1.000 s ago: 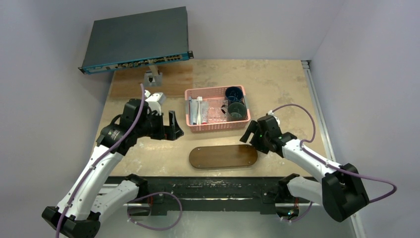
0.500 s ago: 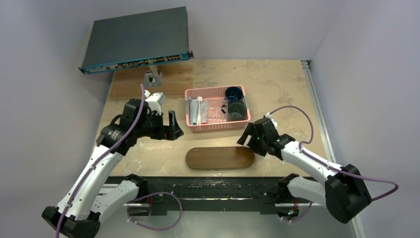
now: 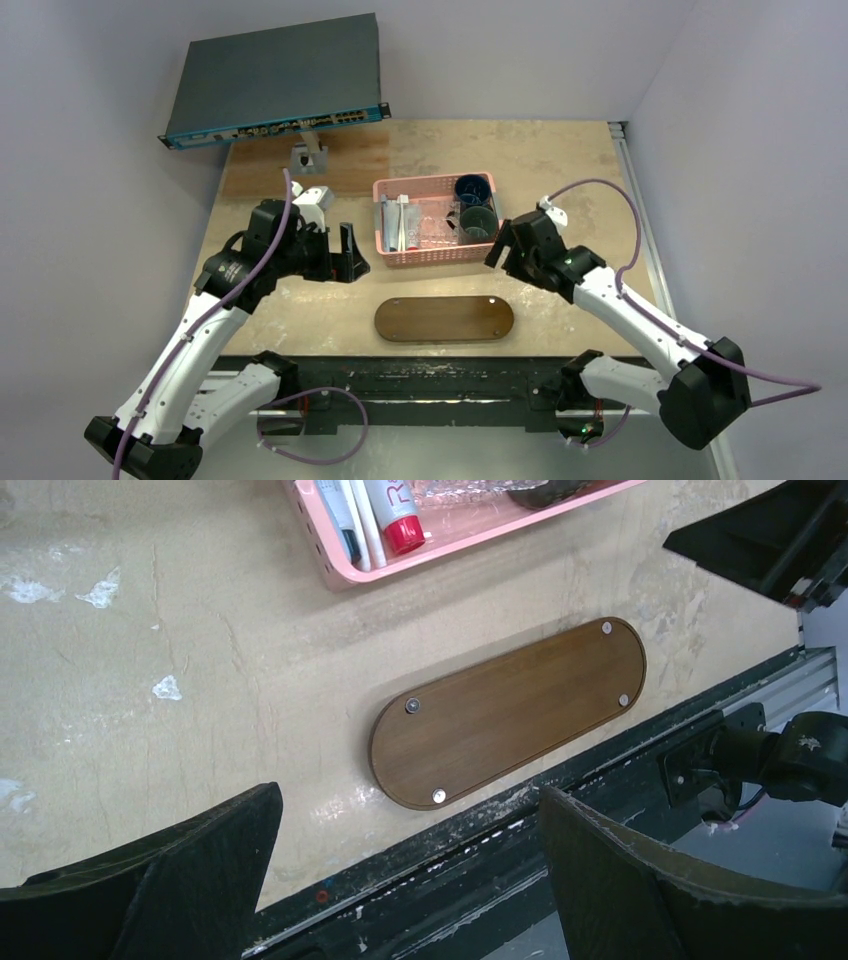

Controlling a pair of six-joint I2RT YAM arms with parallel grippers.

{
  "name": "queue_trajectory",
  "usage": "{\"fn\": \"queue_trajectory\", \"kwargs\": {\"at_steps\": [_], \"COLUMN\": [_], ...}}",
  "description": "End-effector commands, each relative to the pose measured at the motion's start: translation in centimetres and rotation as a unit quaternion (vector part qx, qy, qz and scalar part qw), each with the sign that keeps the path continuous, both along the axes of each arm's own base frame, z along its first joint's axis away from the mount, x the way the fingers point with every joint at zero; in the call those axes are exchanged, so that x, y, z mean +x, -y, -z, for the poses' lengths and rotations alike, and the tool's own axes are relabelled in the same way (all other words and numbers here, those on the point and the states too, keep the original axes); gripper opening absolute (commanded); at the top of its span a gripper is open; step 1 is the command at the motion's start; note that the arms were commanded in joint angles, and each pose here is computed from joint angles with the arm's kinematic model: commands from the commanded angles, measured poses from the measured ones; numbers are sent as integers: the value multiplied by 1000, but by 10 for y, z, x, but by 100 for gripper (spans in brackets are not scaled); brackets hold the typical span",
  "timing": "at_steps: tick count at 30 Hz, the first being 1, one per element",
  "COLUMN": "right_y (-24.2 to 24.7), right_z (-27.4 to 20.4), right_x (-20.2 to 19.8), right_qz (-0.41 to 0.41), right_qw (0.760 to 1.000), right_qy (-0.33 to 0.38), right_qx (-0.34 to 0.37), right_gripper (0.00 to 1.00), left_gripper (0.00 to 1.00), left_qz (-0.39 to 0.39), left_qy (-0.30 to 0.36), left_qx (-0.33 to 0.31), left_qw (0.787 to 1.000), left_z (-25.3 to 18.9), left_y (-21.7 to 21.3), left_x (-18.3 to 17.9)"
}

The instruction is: Prepare toiletry sets of a toothbrush and toothpaste on the tray

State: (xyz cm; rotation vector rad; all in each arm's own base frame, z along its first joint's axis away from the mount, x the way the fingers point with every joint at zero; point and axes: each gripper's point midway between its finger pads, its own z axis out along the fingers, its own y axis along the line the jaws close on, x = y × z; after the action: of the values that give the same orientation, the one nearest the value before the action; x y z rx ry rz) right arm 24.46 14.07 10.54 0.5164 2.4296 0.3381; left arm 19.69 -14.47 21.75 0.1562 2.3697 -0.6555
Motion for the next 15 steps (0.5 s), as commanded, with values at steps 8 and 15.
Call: {"fn": "queue_trajectory", "kwargs": {"at_steps": [8,15], "right_y": [-2,-20], "right_z": [-86,-101], "right_x": [59,82], "right_qz": [-46,-105], "right_qw": [990,981], "right_qy": [100,120], "right_qx": [-87,-110], "right_gripper": [84,75], "left_gripper": [100,100], "left_qz": [-5,-5], "left_qy": [16,24], "left_qx": [17,23], "left_qw": [1000,999], "left_z": [0,-1], "left_y": [-5,-7], "left_x": [6,6]}}
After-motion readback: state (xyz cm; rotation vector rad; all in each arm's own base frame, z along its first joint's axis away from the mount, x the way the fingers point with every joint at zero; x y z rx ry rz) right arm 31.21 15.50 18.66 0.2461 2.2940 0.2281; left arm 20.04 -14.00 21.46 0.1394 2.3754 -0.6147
